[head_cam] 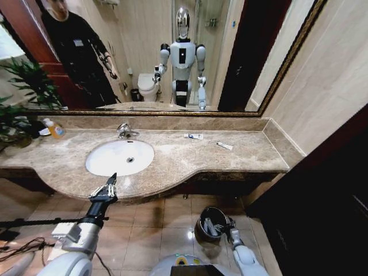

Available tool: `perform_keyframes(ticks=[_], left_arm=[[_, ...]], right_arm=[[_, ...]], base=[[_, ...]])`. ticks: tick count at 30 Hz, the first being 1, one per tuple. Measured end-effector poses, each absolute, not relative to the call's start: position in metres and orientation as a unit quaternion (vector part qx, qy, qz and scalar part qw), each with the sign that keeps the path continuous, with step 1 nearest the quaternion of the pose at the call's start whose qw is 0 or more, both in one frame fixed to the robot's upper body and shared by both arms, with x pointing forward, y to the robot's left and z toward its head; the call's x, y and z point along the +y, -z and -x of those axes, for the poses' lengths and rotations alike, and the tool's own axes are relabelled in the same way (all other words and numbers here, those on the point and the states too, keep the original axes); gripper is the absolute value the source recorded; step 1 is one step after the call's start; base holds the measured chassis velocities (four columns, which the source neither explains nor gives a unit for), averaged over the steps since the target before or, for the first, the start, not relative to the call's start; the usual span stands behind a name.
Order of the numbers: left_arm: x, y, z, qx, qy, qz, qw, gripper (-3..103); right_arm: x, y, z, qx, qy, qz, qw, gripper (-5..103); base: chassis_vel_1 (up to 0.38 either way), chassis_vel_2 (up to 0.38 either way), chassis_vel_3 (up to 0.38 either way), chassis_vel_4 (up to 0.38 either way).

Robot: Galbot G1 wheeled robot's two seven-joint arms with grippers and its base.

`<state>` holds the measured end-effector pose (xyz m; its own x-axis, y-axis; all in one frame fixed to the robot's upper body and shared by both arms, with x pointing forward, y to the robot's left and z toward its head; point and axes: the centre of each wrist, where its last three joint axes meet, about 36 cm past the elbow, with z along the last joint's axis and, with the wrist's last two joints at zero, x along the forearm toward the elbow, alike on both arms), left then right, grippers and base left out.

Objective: Pick up the trash from the sink and place it in the trash bin.

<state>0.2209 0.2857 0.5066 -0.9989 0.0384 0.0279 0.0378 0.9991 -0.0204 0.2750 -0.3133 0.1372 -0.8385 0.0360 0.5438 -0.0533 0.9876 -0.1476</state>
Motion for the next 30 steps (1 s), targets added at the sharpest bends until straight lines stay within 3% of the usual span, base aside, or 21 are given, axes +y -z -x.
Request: perform_keyframes(ticks=[12, 23, 30], left_arm=[[0.286, -0.507, -0.221, -1.0, -0.01, 0.019, 0.014, 0], [0.286, -0.507, -0.221, -1.0, -0.01, 0.019, 0.014, 0], [0.286, -0.507, -0.221, -1.0, -0.01, 0.019, 0.014, 0]], right_arm=[[-0.342, -0.271, -0.273, -0.981, 0.004, 0.048, 0.186, 100], [-0.329, -0.416, -0.339, -0.995, 0.034, -0.021, 0.087, 100], [-0.335, -0.438, -0.386, -0.995, 0.02, -0.076, 0.065, 100]], base=[[0.0, 0.0, 0.0, 0.0], [0.0, 0.0, 0.0, 0.0], [0.0, 0.0, 0.0, 0.0]])
